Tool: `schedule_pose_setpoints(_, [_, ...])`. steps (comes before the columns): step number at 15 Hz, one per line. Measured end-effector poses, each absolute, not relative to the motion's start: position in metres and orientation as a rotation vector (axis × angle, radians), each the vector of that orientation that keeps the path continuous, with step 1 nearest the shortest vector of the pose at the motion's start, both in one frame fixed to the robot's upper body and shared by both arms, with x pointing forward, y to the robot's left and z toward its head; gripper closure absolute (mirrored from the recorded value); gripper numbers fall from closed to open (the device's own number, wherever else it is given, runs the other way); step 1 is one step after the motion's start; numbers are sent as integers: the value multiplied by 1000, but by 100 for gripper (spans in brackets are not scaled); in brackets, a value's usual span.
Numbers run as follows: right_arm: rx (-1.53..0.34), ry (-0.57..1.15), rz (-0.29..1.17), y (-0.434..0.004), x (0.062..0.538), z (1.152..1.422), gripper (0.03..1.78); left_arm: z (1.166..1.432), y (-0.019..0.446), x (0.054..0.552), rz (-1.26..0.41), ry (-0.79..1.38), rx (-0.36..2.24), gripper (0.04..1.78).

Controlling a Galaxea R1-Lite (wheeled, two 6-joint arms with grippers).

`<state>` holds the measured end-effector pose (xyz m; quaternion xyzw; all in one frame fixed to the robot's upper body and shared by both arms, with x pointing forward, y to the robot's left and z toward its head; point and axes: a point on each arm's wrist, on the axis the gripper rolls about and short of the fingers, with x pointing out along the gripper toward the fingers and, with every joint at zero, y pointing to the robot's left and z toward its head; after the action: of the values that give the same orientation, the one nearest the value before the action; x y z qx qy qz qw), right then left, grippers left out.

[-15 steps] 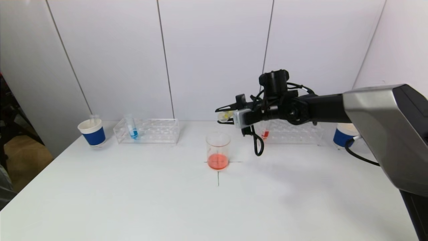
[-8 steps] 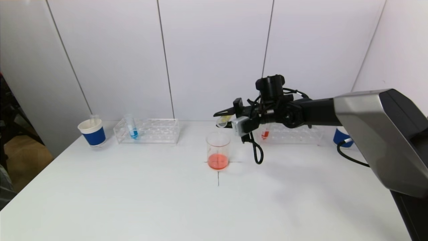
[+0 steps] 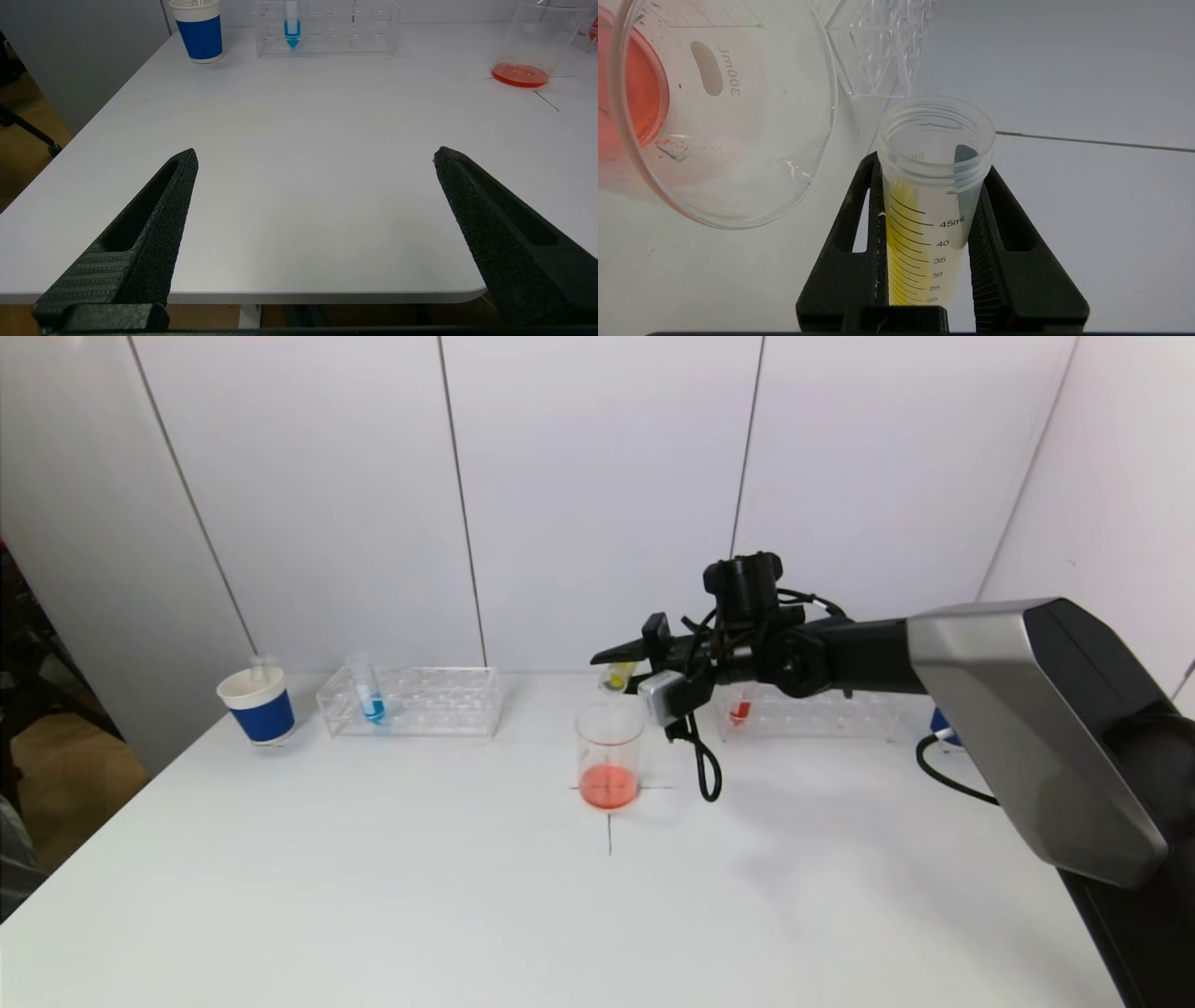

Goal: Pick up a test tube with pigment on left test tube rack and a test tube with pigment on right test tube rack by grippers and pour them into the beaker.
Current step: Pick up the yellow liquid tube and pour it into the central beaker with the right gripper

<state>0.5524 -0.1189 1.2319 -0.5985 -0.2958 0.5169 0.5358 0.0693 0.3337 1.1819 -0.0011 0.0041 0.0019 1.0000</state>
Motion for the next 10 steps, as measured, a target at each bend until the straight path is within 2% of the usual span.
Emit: schedule_pose_setpoints(10, [-1574,-819,1202,-120,555,1223,127,1182,334,69,4,9,-2,6])
